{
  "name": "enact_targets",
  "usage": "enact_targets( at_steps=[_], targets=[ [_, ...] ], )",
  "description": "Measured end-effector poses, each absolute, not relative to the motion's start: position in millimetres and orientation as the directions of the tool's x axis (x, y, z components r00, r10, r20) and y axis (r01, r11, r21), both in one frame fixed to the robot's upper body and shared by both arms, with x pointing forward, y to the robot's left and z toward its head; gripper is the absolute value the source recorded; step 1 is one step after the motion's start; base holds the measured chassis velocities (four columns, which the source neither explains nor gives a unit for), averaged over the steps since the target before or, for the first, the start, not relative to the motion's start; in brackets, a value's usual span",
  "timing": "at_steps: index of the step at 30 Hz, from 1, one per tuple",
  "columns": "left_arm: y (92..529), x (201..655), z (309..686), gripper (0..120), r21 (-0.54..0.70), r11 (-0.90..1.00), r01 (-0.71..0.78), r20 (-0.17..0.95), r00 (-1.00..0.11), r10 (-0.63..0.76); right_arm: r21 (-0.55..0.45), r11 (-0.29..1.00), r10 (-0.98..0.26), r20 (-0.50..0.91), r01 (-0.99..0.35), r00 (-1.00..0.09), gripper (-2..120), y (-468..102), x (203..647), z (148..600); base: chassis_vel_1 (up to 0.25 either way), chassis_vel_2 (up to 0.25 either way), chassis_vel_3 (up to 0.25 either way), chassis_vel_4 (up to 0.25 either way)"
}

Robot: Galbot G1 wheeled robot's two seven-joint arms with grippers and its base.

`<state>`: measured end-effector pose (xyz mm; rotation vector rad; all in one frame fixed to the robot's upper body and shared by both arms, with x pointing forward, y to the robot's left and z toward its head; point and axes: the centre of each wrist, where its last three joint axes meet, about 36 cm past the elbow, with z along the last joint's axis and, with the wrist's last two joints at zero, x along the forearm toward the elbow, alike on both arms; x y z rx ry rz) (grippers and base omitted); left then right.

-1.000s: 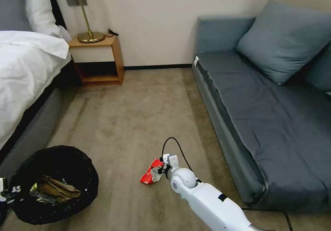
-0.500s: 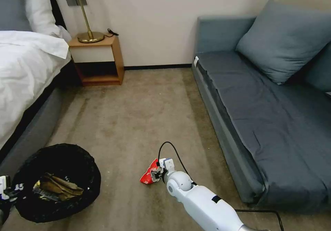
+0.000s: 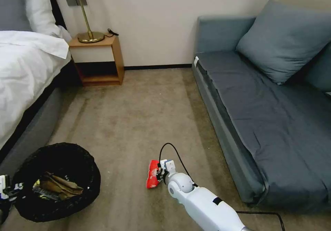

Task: Pick up the trash bin, then pick up the garbage on the floor and place it into the trash bin.

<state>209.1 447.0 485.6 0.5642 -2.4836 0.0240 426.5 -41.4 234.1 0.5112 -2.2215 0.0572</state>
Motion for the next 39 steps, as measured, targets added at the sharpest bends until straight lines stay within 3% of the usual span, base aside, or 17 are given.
enact_targets(
  at_steps=[10, 13, 16, 18, 21, 25, 30, 39],
  targets=[
    [446, 210, 486, 3, 0.107, 0.911, -0.397, 0.547, -0.742, -0.388, 0.138, 0.924, -0.351, 0.671, -0.356, -0.653, 0, -57, 429, 269, 0.000, 0.000, 0.000, 0.000],
    [445, 210, 486, 3, 0.106, 0.913, -0.394, 0.548, -0.743, -0.384, 0.160, 0.922, -0.376, 0.587, -0.352, -0.717, 0, -57, 427, 300, 0.000, 0.000, 0.000, 0.000],
    [443, 211, 485, 3, 0.098, 0.916, -0.390, 0.550, -0.746, -0.376, 0.281, 0.873, -0.483, 0.379, -0.399, -0.789, 0, -46, 413, 363, 0.000, 0.000, 0.000, 0.000],
    [442, 211, 485, 3, 0.097, 0.916, -0.388, 0.550, -0.746, -0.375, 0.324, 0.849, -0.515, 0.338, -0.416, -0.788, 0, -42, 408, 378, 0.000, 0.000, 0.000, 0.000],
    [439, 211, 485, 3, 0.094, 0.918, -0.385, 0.549, -0.749, -0.370, 0.462, 0.729, -0.634, 0.178, -0.505, -0.752, 0, -19, 382, 429, 0.000, 0.000, 0.000, 0.000],
    [434, 211, 486, 3, 0.084, 0.921, -0.380, 0.547, -0.755, -0.362, 0.535, 0.622, -0.709, 0.077, -0.571, -0.701, 0, 6, 357, 457, 0.000, 0.000, 0.000, 0.000],
    [426, 211, 483, 3, 0.079, 0.925, -0.372, 0.553, -0.755, -0.351, 0.516, 0.511, -0.797, -0.014, -0.687, -0.603, 0, 42, 326, 463, 0.000, 0.000, 0.000, 0.000],
    [418, 210, 490, 3, 0.072, 0.931, -0.358, 0.543, -0.769, -0.338, 0.434, 0.492, -0.835, -0.008, -0.754, -0.550, 0, 86, 318, 443, 0.000, 0.000, 0.000, 0.000]
  ],
)
